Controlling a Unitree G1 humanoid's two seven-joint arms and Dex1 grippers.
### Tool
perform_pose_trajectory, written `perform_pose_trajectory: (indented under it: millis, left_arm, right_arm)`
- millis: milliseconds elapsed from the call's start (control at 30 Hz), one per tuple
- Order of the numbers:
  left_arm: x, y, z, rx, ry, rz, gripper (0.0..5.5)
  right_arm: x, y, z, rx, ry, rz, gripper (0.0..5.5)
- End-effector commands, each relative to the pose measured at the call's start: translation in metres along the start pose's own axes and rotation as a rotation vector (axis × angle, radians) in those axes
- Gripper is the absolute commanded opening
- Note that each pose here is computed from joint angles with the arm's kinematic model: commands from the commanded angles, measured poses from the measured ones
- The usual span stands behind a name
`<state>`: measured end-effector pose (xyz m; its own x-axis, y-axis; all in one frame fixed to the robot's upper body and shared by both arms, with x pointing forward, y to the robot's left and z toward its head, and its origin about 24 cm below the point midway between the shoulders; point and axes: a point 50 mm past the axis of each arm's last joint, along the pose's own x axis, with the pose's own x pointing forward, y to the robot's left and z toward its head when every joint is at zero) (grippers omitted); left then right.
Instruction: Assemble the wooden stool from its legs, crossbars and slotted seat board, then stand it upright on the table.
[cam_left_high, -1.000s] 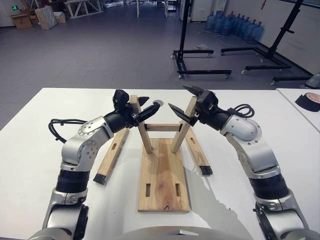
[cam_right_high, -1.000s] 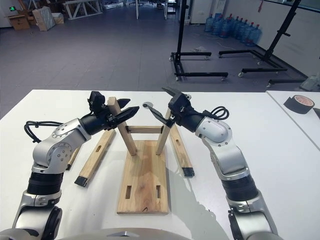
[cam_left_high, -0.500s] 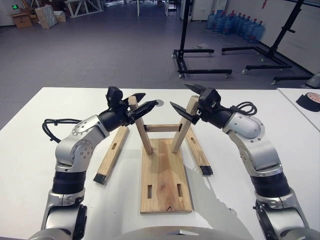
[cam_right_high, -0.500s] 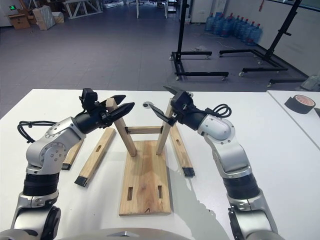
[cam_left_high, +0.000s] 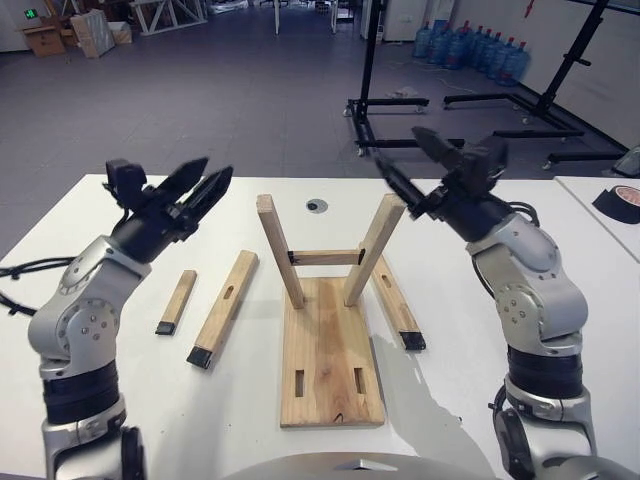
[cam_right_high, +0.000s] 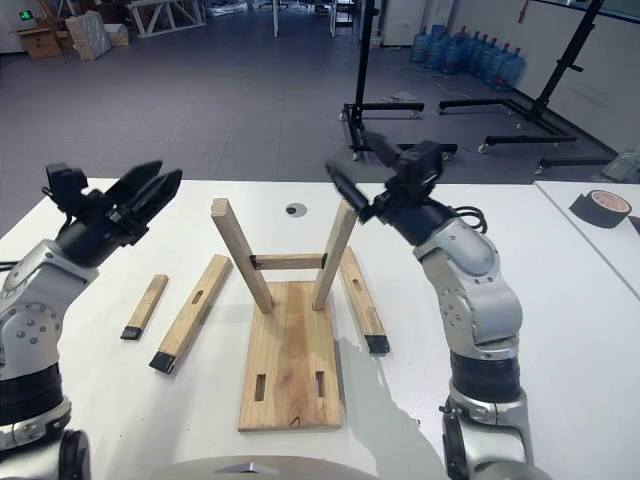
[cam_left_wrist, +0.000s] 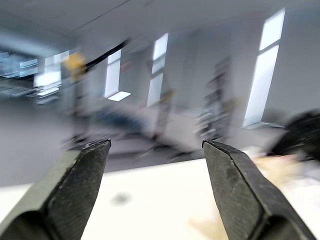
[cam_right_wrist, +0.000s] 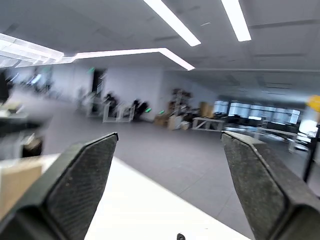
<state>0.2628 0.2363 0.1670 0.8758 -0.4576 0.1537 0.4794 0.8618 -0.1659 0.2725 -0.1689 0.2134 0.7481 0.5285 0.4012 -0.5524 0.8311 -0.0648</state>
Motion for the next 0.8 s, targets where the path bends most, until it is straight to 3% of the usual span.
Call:
perform_pose_trajectory:
  millis: [33, 133, 233, 433, 533, 800]
  left_arm:
    - [-0.042, 0.029, -0.034, 0.064, 0.189, 0.224, 3.35]
    - [-0.072, 0.034, -0.064, 0.08, 0.36, 0.26, 3.35]
    - [-0.09, 0.045, -0.099, 0.151, 0.551, 0.362, 3.35]
    - [-0.104, 0.039, -0.152, 0.081, 0.743, 0.357, 3.35]
    - [-0.112, 0.04, -0.163, 0.025, 0.78, 0.384, 3.35]
    - [-0.131, 0.036, -0.178, -0.046, 0.839, 0.44, 1.99]
  right_arm:
    - [-0.025, -0.009, -0.003, 0.122, -0.015, -0.145, 3.79]
    - [-0.048, -0.032, -0.007, 0.179, -0.016, -0.3, 3.79]
    - [-0.068, -0.046, -0.034, 0.23, 0.075, -0.449, 3.79]
    - [-0.082, -0.03, -0.074, 0.38, 0.178, -0.53, 3.79]
    - [-0.084, -0.028, -0.08, 0.398, 0.205, -0.541, 3.79]
    - [-0.081, -0.02, -0.078, 0.406, 0.218, -0.497, 3.79]
